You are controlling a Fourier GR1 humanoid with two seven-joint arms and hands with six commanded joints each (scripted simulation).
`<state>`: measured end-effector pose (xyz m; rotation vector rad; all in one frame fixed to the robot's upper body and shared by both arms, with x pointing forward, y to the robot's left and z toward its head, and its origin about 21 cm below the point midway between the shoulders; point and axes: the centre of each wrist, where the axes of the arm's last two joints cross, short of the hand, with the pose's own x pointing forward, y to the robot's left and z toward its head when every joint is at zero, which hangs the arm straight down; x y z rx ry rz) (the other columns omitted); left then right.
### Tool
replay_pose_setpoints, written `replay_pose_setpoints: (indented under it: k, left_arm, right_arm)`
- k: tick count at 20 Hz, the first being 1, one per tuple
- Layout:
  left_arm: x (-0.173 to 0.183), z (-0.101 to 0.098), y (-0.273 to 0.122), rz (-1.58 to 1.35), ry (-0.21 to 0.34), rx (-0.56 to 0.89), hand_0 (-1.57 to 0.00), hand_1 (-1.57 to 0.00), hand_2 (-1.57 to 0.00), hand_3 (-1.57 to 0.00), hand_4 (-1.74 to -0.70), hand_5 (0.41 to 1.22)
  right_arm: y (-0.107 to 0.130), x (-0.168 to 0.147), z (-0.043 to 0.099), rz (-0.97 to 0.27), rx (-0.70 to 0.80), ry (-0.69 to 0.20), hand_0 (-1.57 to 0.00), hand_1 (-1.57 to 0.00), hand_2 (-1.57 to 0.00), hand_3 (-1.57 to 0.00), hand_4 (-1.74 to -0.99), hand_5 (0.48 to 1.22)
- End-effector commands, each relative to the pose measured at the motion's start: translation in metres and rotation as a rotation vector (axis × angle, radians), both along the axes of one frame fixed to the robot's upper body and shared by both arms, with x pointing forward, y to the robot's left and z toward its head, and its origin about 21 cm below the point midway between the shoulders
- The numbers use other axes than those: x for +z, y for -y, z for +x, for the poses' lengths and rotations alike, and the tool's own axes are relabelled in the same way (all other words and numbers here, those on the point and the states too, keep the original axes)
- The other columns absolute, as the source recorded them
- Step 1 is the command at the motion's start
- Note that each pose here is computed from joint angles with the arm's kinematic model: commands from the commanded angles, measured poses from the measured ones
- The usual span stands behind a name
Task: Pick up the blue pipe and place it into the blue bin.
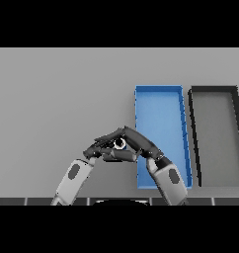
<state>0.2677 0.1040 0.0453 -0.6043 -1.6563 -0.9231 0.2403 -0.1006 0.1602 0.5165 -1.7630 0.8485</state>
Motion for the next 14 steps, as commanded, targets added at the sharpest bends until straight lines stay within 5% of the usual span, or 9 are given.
replay_pose_setpoints:
  k: [1,7,14]
  left_arm:
    - [-0.001,0.001,-0.001,0.029,-0.021,0.011,-0.25,-0.23,-0.22,-0.18,-1.06,0.912]
    - [-0.005,-0.003,-0.001,0.057,-0.092,0.059,-0.06,-0.06,-0.06,-0.05,-0.97,0.607]
    - [-0.008,0.000,0.001,0.111,-0.123,0.092,-0.01,-0.01,-0.01,-0.01,-0.97,0.501]
  right_arm:
    - [0.001,-0.003,-0.002,0.028,0.006,0.016,-1.57,-1.57,-1.57,-1.57,-1.499,1.217]
    - [0.001,-0.003,0.000,0.046,0.004,0.045,-1.57,-1.57,-1.57,-1.57,-1.499,1.220]
    - [0.004,0.025,0.005,0.143,0.025,0.022,-1.57,-1.57,-1.57,-1.57,-1.495,1.221]
